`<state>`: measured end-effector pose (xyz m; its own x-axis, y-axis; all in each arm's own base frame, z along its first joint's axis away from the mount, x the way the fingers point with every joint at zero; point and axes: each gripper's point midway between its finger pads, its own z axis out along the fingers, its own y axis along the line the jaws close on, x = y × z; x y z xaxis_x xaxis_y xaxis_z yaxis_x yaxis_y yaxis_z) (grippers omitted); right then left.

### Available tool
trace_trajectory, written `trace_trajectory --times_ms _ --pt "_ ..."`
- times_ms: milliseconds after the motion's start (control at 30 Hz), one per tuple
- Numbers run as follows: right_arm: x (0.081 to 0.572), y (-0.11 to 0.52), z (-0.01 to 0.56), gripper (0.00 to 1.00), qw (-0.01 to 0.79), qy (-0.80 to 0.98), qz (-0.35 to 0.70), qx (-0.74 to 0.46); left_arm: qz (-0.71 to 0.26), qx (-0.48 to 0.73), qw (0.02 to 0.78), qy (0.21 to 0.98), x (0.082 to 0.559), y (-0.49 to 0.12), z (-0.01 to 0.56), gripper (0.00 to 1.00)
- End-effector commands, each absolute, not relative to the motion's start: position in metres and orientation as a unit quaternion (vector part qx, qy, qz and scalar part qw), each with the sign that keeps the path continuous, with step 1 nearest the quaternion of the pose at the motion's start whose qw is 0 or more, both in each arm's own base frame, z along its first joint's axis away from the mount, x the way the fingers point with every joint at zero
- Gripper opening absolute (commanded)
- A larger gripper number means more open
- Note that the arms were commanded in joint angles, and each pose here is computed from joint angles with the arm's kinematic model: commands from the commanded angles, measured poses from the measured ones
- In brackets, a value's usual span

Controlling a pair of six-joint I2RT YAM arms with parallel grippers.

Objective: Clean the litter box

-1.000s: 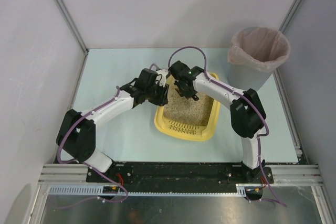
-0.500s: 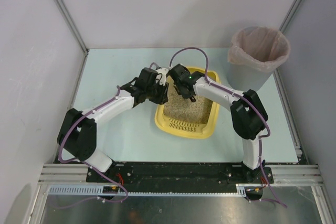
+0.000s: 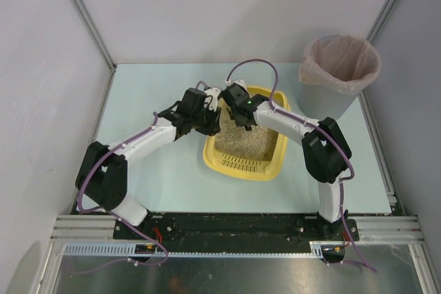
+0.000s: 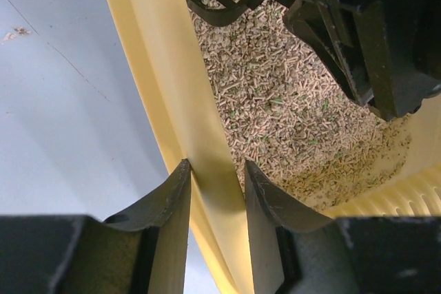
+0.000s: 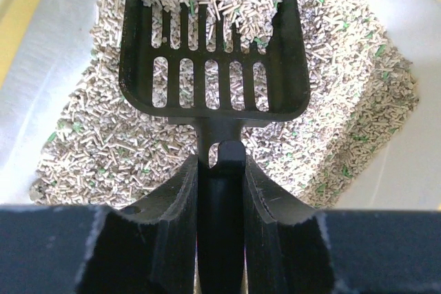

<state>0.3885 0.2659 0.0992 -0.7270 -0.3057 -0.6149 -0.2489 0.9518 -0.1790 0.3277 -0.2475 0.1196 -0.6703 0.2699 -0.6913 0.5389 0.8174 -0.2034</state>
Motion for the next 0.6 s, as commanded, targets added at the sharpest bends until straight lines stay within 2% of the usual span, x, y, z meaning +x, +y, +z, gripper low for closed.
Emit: trace_trajectory --times_ms 0,167,567 --pt "0.449 0.270 0.132 0.00 0.459 0.887 -0.030 -0.044 -0.239 0.250 0.325 0.880 0.317 -0.265 0.132 0.37" --pt "0.452 0.266 0.133 0.00 0.479 0.877 -0.033 -0.022 -0.240 0.251 0.326 0.879 0.317 -0.265 0.133 0.37" --pt "0.450 0.266 0.109 0.00 0.468 0.883 -0.036 -0.022 -0.234 0.237 0.337 0.881 0.329 -0.268 0.140 0.38"
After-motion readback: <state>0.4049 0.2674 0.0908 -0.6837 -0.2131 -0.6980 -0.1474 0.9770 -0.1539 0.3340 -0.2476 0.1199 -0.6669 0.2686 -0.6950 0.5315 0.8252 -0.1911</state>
